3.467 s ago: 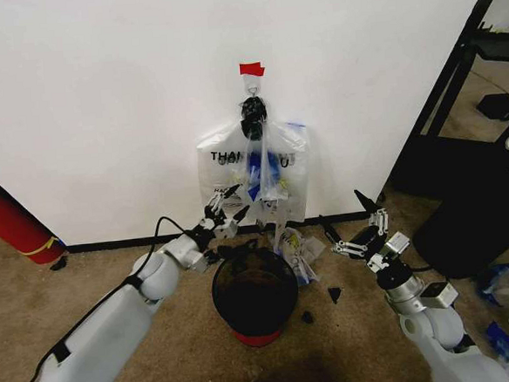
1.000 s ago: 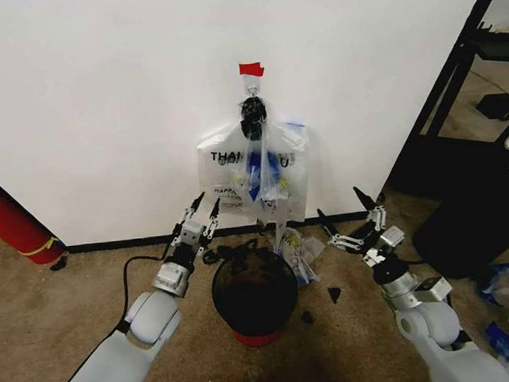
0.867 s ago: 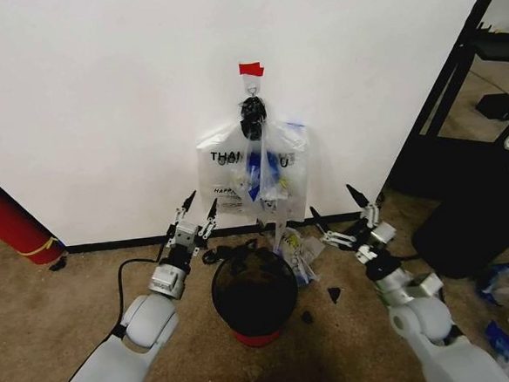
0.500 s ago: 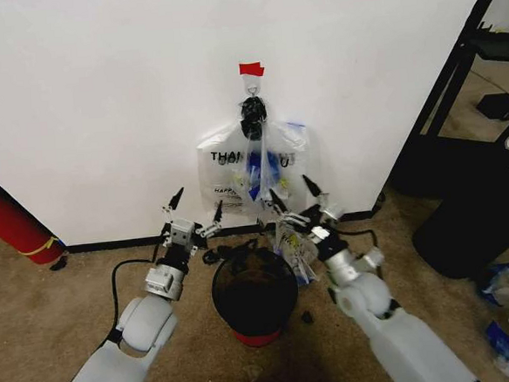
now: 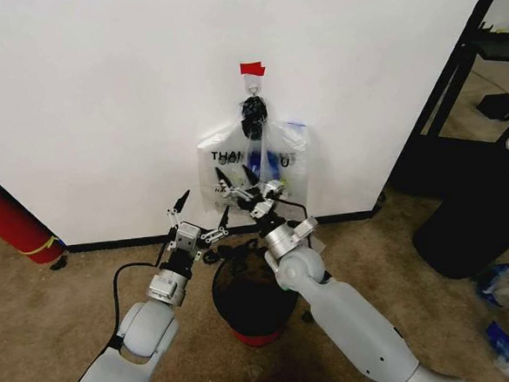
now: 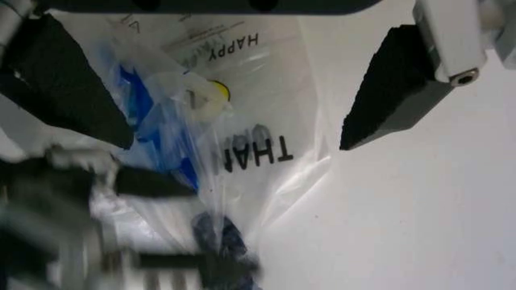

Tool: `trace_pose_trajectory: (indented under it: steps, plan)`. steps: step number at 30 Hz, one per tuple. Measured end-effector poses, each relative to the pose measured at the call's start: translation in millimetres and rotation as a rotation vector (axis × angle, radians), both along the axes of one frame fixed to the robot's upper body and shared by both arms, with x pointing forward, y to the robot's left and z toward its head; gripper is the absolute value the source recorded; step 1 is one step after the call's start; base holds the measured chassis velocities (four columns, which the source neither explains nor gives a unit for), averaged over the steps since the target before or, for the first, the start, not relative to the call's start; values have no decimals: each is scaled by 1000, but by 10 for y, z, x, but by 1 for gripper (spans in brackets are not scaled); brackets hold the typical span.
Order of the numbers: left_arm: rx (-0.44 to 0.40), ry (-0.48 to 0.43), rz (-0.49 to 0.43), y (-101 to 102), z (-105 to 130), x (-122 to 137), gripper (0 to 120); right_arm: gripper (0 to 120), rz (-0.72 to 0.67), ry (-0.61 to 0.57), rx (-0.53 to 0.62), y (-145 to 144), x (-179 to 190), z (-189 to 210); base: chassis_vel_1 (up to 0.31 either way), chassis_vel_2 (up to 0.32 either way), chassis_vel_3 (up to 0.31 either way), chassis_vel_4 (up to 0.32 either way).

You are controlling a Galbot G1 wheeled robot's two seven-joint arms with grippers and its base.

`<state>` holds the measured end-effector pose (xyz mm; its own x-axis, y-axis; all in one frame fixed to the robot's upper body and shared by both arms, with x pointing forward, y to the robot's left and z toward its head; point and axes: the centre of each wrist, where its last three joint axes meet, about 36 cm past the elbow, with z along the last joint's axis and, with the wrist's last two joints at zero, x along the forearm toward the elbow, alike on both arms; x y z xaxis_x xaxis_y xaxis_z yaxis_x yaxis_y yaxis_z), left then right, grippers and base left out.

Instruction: Pick up the garbage bag from the wall and place it over the trash bin.

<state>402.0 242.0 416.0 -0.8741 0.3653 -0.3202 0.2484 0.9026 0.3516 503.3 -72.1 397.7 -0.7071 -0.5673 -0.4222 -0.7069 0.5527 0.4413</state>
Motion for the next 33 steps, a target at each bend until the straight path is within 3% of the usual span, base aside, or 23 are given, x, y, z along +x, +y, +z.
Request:
trace_pose_trajectory:
  steps: [11,25,33]
  plan:
    - [9,-18,15,83,66,-7,100,100,-93,90,-45,-287,6,-158,0,0,0,0]
    - [10,-14,10,55,24,-55,100,100,-257,-13,-160,-1476,1,-149,0,0,0,0]
    - [13,-13,3,20,11,-77,100,100,-297,-21,-178,-1642,105,-120,0,0,0,0]
